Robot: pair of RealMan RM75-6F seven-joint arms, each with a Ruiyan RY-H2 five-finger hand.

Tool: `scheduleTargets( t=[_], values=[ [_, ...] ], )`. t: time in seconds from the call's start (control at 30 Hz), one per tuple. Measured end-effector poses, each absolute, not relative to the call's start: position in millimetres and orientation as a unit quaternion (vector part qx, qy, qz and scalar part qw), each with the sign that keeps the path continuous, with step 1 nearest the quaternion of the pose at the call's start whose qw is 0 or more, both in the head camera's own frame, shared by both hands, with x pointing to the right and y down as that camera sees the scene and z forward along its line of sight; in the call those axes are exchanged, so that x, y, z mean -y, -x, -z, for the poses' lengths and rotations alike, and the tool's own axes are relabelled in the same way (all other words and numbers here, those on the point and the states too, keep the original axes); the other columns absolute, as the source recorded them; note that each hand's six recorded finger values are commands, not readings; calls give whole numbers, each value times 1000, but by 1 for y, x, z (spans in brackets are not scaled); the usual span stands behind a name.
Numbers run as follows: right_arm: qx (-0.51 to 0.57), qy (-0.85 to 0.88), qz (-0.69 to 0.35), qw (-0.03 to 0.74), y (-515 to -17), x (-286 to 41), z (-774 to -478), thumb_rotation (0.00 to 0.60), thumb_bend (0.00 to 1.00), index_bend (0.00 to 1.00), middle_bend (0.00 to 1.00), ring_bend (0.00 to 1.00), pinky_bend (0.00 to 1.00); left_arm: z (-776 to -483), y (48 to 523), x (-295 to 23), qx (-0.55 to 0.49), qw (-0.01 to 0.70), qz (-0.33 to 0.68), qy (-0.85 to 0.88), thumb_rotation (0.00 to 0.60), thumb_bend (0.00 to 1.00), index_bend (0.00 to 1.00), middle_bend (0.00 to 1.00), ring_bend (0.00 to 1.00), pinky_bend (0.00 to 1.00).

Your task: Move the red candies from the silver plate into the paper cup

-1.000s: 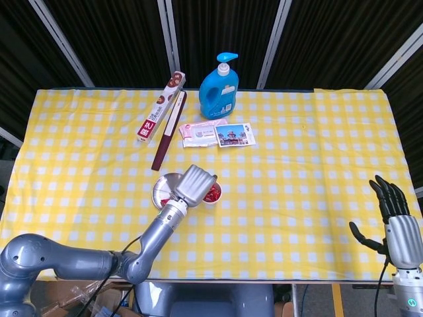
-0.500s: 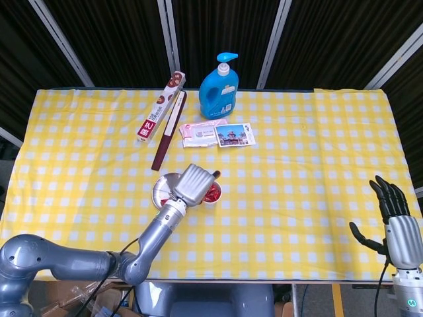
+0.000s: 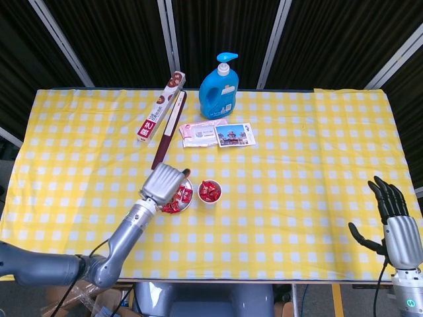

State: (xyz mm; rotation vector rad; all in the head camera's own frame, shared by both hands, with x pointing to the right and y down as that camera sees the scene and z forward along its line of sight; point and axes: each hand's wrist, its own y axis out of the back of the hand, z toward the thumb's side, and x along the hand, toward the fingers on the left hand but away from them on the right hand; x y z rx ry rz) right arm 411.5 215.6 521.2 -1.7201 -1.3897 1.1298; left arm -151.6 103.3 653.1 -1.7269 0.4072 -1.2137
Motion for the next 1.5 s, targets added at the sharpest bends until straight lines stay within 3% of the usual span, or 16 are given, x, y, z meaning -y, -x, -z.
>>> scheduleTargets(
  t=[0.33,0.83,1.3,1.5],
  values=[
    [530,654,-432,323,-412,-216,-521,600,360,0,0,0,0,-682,180,-132,-103,445,541,706,600,239,423,894,952,1000],
    [530,656,-431,321,-412,-216,-522,600,360,0,0,0,0,-709,181,-131,-95,425,568,698,600,243,437,896,952,1000],
    [530,658,-432,316,-411,-216,-522,600,361,0,0,0,0,-719,166,-134,-96,425,560,704,600,317,473,904,957,1000],
    [529,659,-431,315,-411,-217,-522,600,360,0,0,0,0,-721,170,-134,-97,421,565,703,600,414,524,909,959,1000]
  ],
)
